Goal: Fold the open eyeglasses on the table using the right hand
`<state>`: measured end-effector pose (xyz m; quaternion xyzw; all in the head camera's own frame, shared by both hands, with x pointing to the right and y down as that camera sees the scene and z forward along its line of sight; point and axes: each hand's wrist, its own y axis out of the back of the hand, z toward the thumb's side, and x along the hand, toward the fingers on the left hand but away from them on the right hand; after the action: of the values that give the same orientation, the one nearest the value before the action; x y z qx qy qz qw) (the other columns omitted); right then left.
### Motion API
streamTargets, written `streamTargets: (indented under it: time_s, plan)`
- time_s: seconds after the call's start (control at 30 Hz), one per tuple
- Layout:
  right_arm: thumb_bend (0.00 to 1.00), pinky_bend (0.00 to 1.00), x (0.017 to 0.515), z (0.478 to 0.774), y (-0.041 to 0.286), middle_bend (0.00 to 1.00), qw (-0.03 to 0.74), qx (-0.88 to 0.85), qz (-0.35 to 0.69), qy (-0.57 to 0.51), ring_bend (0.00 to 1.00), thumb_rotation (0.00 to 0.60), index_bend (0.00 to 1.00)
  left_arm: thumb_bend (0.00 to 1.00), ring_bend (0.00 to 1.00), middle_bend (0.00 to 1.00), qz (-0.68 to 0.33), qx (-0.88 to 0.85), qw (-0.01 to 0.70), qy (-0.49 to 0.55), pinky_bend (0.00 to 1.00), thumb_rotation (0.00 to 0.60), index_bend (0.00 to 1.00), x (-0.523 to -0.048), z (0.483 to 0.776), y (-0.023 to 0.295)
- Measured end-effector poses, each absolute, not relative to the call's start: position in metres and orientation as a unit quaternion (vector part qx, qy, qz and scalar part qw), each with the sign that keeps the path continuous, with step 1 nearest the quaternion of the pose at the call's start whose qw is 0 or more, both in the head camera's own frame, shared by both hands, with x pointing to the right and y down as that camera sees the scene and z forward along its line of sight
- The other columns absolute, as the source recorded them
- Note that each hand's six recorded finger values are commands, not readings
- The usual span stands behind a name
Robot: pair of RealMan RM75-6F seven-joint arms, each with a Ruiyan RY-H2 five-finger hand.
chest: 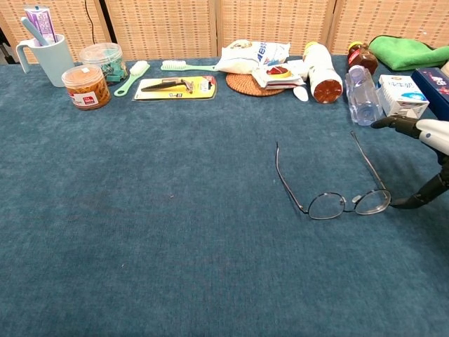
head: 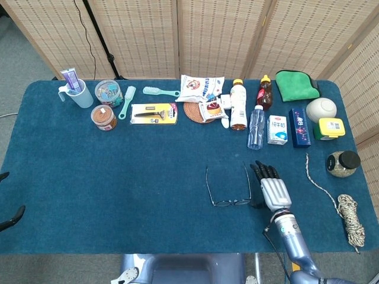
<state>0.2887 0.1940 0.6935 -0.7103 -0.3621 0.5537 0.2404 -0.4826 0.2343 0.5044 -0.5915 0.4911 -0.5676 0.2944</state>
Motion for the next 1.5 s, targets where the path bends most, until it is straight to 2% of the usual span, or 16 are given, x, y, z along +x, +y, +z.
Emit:
streamTargets:
  time_s: [0.43,0.77,1.0,1.2,1.5]
  plan:
    - [0.0,0.0,0.281,0.715,0.167,0.0,0.23,-0.705,0.566,-0.36,0.0,0.6,0.0,0.26,0.02,0.05,-0.57,-0.592,0.285,0.494,0.0,0.538,0.16,-0.485,0.509,0.239]
    - [0.0,0.0,0.266,0.711,0.158,0.0,0.253,-0.714,0.559,-0.337,0.0,0.6,0.0,0.26,0.02,0.05,-0.573,-0.591,0.282,0.493,0.0,0.538,0.16,-0.487,0.512,0.24]
    - [0.0,0.0,0.266,0.691,0.155,0.0,0.248,-0.724,0.561,-0.315,0.0,0.6,0.15,0.26,0.02,0.05,-0.573,-0.592,0.283,0.492,0.0,0.539,0.16,-0.486,0.514,0.24]
    - [0.0,0.0,0.264,0.673,0.154,0.0,0.235,-0.735,0.571,-0.281,0.0,0.6,0.17,0.26,0.02,0.05,-0.57,-0.595,0.283,0.492,0.0,0.538,0.16,-0.485,0.515,0.239]
    - [0.0,0.0,0.259,0.667,0.16,0.0,0.227,-0.736,0.586,-0.253,0.0,0.6,0.25,0.26,0.02,0.05,-0.569,-0.595,0.282,0.494,0.0,0.538,0.16,-0.487,0.514,0.241]
